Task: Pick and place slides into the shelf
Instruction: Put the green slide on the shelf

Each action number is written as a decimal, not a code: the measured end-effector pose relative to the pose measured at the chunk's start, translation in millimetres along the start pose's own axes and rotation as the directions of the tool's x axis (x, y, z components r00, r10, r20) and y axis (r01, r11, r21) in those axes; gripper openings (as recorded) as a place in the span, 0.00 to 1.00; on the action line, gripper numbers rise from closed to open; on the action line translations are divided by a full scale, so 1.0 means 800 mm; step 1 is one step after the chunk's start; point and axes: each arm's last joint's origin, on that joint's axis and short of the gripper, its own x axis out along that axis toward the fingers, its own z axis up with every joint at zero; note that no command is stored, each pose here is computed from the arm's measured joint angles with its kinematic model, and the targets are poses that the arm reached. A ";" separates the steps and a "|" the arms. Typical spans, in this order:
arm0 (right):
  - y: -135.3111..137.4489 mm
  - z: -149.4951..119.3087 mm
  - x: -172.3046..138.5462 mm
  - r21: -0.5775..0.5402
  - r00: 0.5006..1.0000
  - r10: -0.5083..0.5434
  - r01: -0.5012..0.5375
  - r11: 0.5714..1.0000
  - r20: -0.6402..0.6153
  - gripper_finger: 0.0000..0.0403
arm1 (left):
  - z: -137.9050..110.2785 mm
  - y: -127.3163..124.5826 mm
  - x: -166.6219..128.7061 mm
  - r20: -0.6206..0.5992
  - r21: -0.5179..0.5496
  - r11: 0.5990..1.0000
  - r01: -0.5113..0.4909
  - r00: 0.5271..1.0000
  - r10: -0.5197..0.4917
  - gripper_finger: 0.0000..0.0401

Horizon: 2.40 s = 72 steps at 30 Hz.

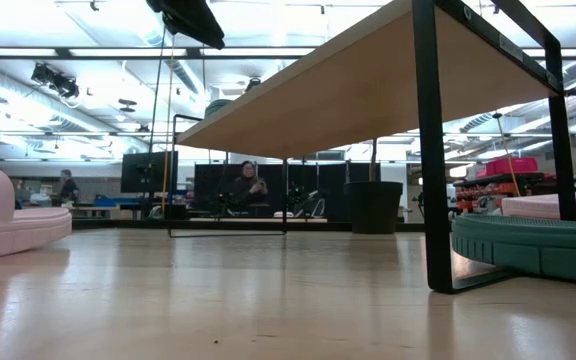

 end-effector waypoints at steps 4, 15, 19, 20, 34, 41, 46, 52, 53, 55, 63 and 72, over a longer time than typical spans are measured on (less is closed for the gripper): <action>-0.002 0.002 0.002 -0.017 1.000 0.009 -0.009 1.000 -0.017 0.49 | 0.000 0.000 0.000 0.000 0.000 1.000 0.001 1.000 -0.001 0.40; 0.002 -0.002 0.021 -0.041 0.997 0.014 -0.017 0.999 -0.081 0.49 | 0.000 0.000 0.000 0.000 0.000 1.000 0.001 1.000 -0.001 0.40; 0.004 -0.002 0.025 -0.036 0.995 0.038 -0.041 0.998 -0.090 0.47 | 0.000 0.000 0.000 0.000 0.000 1.000 0.001 1.000 -0.001 0.40; 0.005 -0.002 0.026 -0.034 0.995 0.040 -0.043 0.998 -0.093 0.45 | 0.000 0.000 0.000 0.000 0.000 1.000 0.001 1.000 -0.001 0.40; 0.007 -0.006 0.017 0.058 0.968 0.150 -0.141 0.988 -0.199 0.04 | 0.000 0.000 0.000 0.000 0.012 1.000 0.000 1.000 0.000 0.36; 0.015 -0.011 -0.021 0.119 0.927 0.293 -0.271 0.955 -0.234 0.02 | 0.000 0.000 0.000 -0.001 0.025 1.000 0.000 1.000 0.000 0.33; 0.029 -0.014 -0.065 0.133 0.894 0.353 -0.328 0.935 -0.275 0.02 | 0.000 0.000 0.000 0.000 0.028 1.000 0.000 1.000 0.000 0.31; 0.040 -0.014 -0.114 0.109 0.888 0.319 -0.300 0.948 -0.331 0.02 | 0.000 0.001 0.000 0.000 0.038 0.999 -0.003 1.000 0.003 0.32; 0.041 -0.012 -0.121 0.103 0.891 0.305 -0.287 0.952 -0.335 0.02 | 0.000 0.001 0.000 0.000 0.041 0.999 -0.003 1.000 0.003 0.32; 0.040 -0.008 -0.134 0.081 0.903 0.273 -0.261 0.962 -0.331 0.02 | 0.000 0.001 0.000 0.001 0.048 0.999 -0.003 1.000 0.003 0.32; 0.025 0.019 -0.183 -0.008 0.947 0.149 -0.158 0.987 -0.284 0.02 | 0.001 -0.001 0.000 0.007 0.040 0.998 0.039 0.999 -0.039 0.30; -0.008 0.060 -0.226 -0.083 0.978 0.057 -0.075 0.994 -0.200 0.02 | 0.008 -0.003 0.000 0.058 -0.013 0.994 0.106 0.993 -0.105 0.34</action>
